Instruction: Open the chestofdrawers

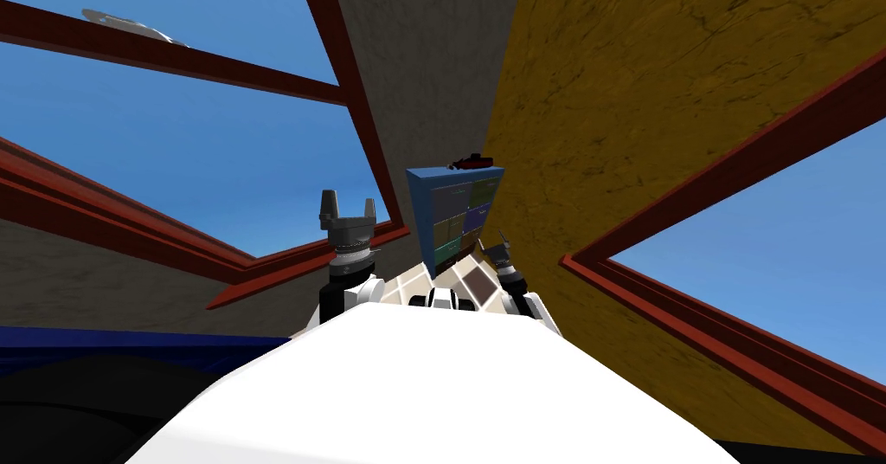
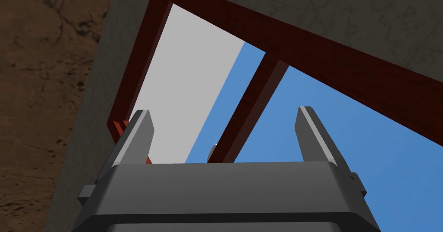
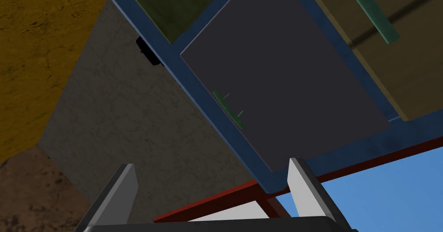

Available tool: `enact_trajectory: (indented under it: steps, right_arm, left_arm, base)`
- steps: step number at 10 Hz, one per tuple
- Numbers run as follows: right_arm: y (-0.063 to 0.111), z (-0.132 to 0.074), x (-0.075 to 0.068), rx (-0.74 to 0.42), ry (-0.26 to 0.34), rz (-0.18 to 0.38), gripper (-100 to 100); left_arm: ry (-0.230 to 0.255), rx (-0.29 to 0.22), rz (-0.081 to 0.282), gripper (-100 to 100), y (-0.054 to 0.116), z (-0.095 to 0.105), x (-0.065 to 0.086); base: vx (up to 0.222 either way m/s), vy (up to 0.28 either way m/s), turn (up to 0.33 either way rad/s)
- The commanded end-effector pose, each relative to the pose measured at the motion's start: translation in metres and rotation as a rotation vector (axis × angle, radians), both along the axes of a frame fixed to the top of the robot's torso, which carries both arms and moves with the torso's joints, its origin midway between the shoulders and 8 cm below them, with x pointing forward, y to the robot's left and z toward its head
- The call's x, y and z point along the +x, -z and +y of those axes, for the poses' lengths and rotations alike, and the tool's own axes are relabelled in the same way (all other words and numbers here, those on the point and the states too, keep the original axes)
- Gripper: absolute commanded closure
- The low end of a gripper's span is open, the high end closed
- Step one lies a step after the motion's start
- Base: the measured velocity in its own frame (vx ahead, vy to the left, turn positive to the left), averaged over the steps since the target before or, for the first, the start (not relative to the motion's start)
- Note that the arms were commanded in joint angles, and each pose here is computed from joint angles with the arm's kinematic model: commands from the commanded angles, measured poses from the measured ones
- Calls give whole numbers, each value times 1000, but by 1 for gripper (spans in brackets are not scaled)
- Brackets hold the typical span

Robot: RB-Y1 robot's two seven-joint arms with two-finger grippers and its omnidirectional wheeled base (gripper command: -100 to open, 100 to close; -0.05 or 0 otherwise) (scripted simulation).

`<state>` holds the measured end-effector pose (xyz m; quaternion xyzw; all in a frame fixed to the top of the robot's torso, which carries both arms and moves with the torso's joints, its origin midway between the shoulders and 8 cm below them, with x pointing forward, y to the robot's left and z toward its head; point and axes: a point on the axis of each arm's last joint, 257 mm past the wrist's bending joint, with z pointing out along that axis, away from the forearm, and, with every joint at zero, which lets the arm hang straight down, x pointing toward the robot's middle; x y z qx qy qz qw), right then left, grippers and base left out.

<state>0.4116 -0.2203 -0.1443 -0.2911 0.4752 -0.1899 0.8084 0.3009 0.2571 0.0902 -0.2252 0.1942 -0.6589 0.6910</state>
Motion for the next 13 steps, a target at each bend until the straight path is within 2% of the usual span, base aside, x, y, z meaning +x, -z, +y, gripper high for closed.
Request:
enact_trajectory:
  steps: [1,4,6,7,9,10,13]
  right_arm:
    - [5,1,0,-61,19,-12,-100]
    - [25,9,5,-179,42,-15,-100]
    - [25,9,5,-223,59,-30,-100]
    - [35,13,7,-266,62,-27,-100]
    - [35,13,7,-300,76,-40,-100]
    - [45,17,9,-349,80,-39,-100]
    - [55,21,10,-436,98,-54,-100]
  left_arm:
    - [0,0,0,0,0,0,0]
    - [0,0,0,0,0,0,0]
    - [0,0,0,0,0,0,0]
    - [0,0,0,0,0,0,0]
    - [0,0,0,0,0,0,0]
    - [0,0,0,0,0,0,0]
    - [0,0,0,0,0,0,0]
  base:
    - [25,18,0]
    - [57,42,0]
    - [43,35,1]
    - [51,45,0]
    - [37,31,0]
    - [46,30,1]
    - [56,44,0]
